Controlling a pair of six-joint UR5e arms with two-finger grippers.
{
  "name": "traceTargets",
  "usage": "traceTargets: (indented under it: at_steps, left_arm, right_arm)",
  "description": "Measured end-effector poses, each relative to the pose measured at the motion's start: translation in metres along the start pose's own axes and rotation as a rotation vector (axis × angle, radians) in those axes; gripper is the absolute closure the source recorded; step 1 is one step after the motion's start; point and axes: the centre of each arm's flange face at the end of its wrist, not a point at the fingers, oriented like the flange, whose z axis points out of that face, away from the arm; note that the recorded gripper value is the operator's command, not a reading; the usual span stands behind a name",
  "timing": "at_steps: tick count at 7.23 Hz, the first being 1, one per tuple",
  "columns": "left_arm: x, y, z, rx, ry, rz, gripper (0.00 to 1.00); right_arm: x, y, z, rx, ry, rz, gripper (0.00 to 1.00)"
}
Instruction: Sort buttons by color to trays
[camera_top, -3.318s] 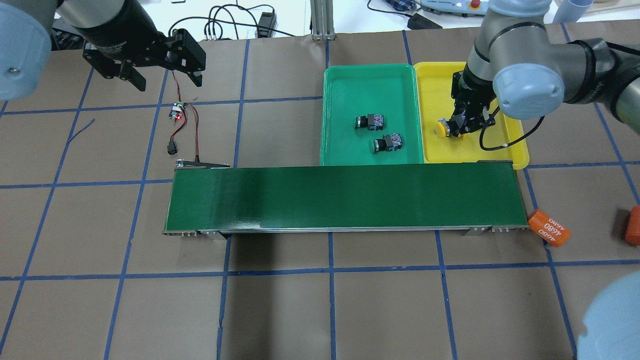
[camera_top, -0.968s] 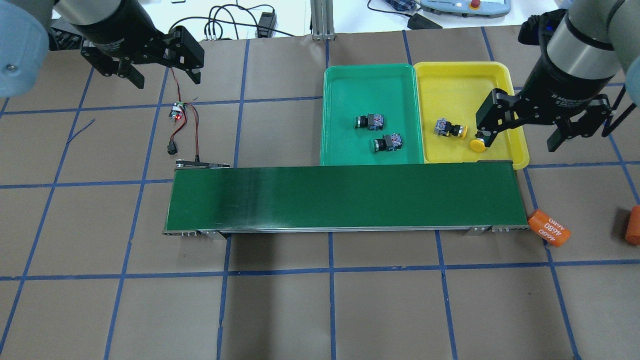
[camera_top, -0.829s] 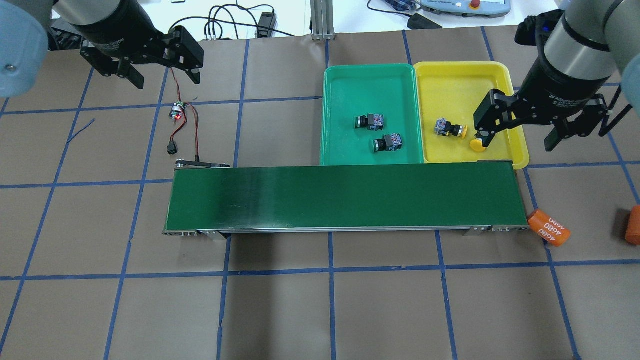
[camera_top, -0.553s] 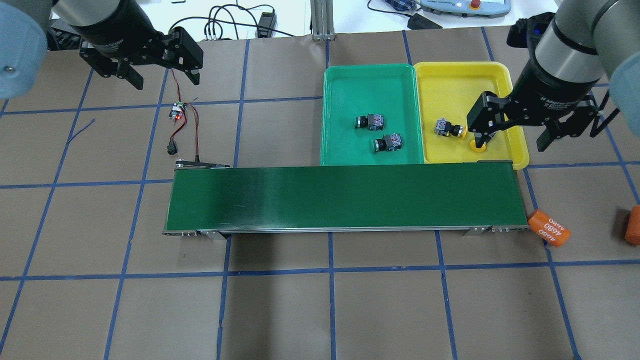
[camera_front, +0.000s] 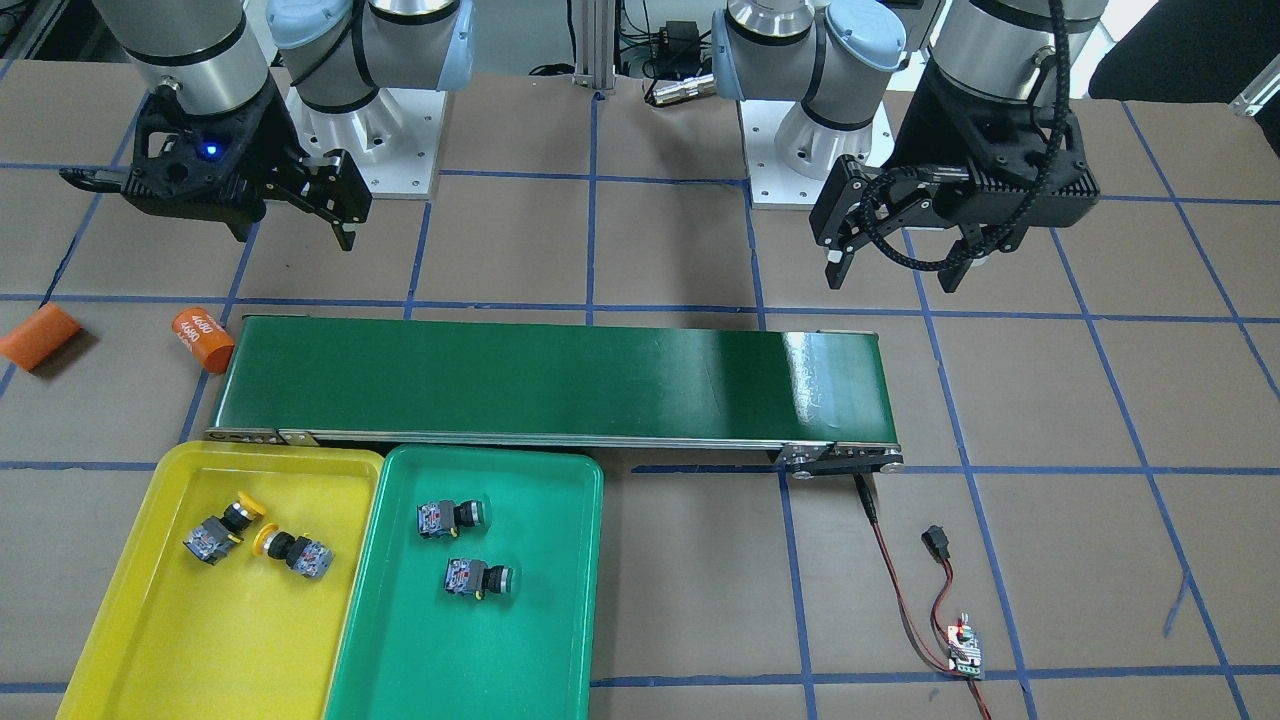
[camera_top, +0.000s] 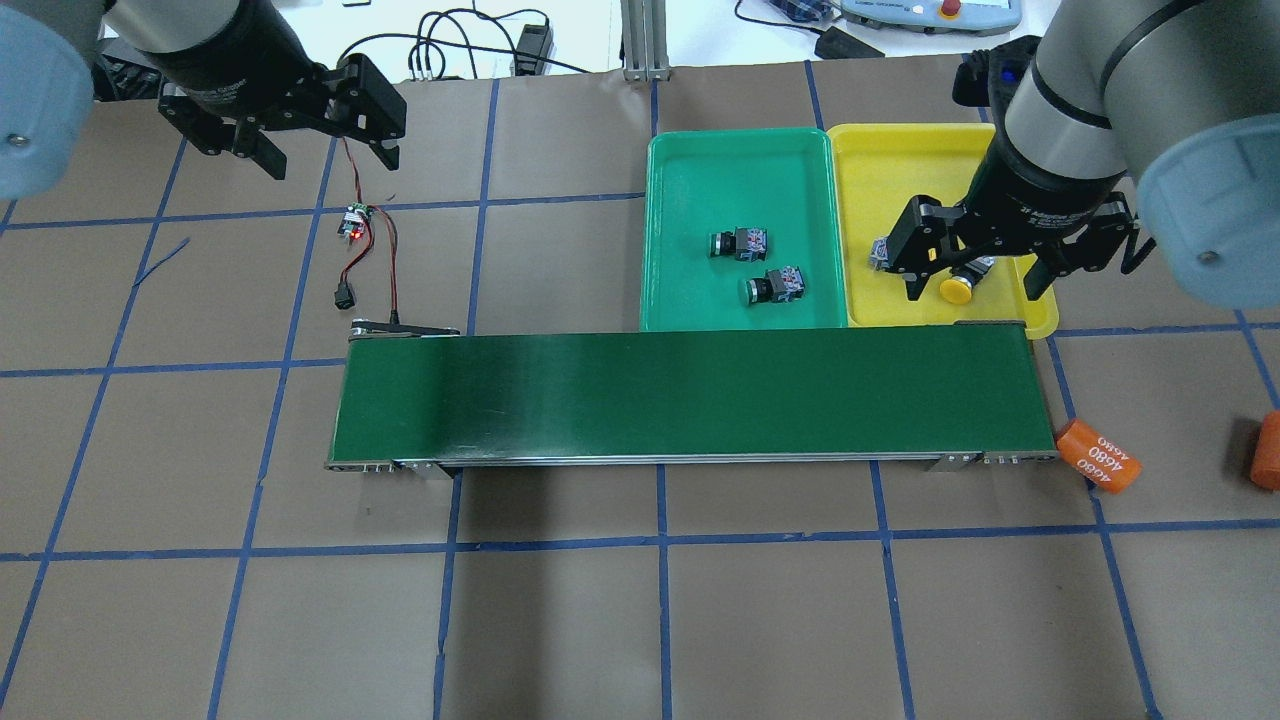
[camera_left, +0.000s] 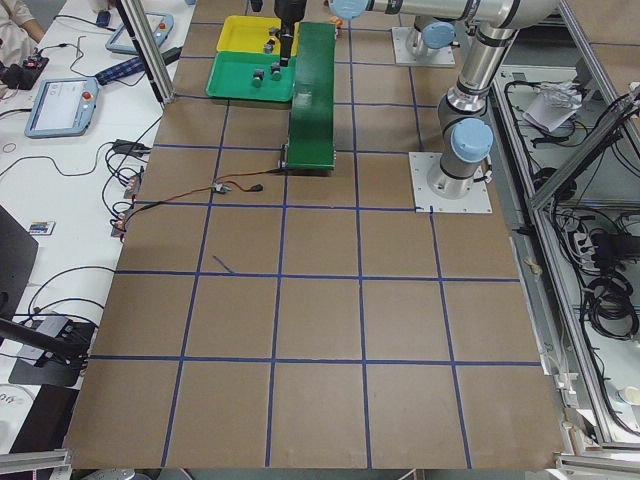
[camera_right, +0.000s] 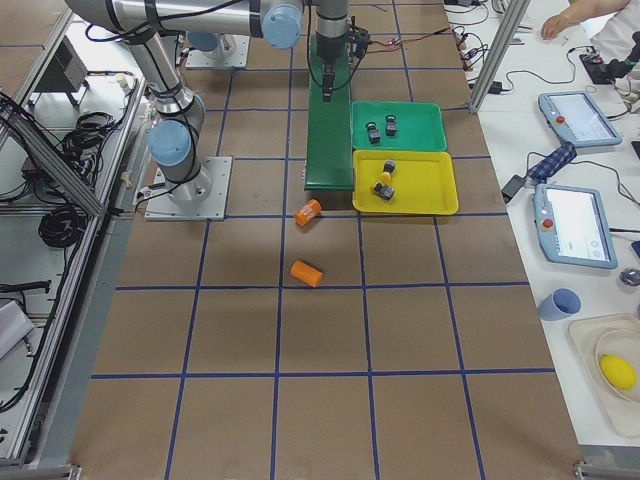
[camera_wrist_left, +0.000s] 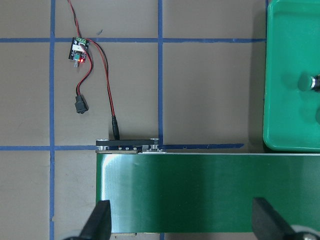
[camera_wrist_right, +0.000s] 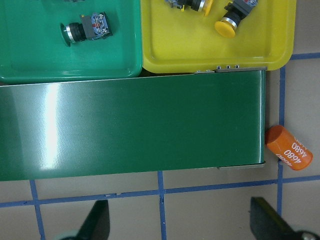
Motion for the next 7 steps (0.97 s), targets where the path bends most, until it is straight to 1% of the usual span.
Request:
traceTargets:
  at_steps: [2, 4, 5, 7]
  left_arm:
    - [0.0, 0.0, 0.0, -0.001, 0.0, 0.0, 0.0]
    - [0.0, 0.0, 0.0, 0.0, 0.0, 0.0, 0.0]
    - [0.0, 0.0, 0.0, 0.0, 0.0, 0.0, 0.0]
    - [0.0, 0.001, 0.0, 0.0, 0.0, 0.001, 0.0]
  right_arm:
    - [0.0, 0.001, -0.008, 0.018, -0.003, -0.006, 0.0]
    - [0.002, 0.006, -0.021, 0.046, -0.009, -0.053, 0.0]
    - [0.003, 0.009, -0.025, 0.055, -0.017, -0.062, 0.0]
    - [0.004, 0.015, -0.032, 0.069, -0.024, -0.064, 0.0]
